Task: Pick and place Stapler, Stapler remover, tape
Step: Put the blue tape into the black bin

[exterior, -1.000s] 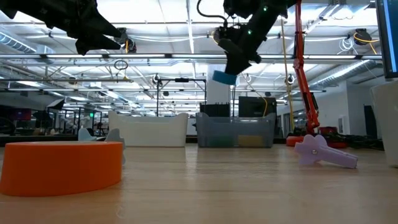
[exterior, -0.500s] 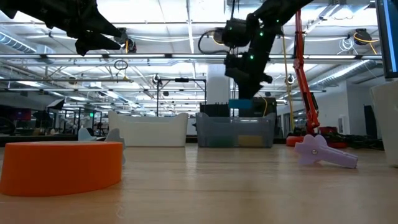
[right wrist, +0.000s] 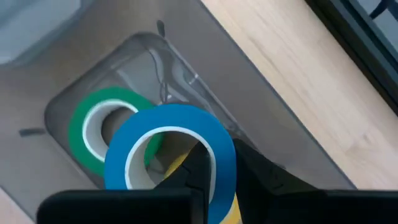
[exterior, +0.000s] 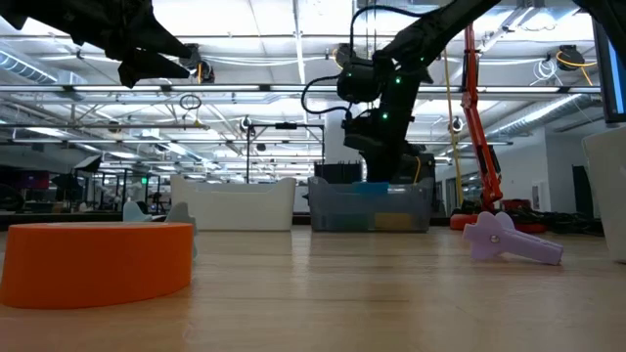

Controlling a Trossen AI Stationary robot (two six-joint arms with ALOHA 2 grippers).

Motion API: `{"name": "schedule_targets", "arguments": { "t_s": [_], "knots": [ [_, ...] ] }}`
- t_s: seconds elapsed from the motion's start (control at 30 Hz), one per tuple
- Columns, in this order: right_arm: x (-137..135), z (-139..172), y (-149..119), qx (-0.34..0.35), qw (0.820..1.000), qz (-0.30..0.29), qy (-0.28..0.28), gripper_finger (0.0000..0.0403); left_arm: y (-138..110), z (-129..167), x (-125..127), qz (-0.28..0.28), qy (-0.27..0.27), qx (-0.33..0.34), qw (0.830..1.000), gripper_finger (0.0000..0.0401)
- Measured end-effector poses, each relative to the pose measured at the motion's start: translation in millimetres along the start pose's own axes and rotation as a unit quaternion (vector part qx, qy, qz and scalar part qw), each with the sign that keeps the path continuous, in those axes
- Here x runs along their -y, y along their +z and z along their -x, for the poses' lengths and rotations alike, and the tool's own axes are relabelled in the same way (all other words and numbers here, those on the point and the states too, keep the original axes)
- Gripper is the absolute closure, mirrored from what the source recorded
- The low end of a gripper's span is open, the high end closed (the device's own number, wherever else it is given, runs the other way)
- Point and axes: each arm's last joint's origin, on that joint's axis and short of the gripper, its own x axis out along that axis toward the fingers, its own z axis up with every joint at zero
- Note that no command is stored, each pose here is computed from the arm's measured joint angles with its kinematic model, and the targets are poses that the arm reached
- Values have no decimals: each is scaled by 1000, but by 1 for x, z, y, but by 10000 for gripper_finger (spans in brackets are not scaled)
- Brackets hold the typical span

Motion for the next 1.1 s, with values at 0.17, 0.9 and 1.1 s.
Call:
{"name": "schedule_targets", "arguments": {
  "t_s": [0.17, 0.9, 1.1],
  "knots": [
    [-1, -4, 0, -1, 1000, -1, 0, 367, 0, 0, 0, 1, 0, 0, 1000, 173],
    [-12, -1, -10, -42, 999, 22, 24, 366, 0, 0, 0, 1, 0, 0, 1000, 173],
    [-17, 0, -13, -51, 998, 30, 22, 365, 0, 0, 0, -1, 0, 0, 1000, 173]
  ]
}}
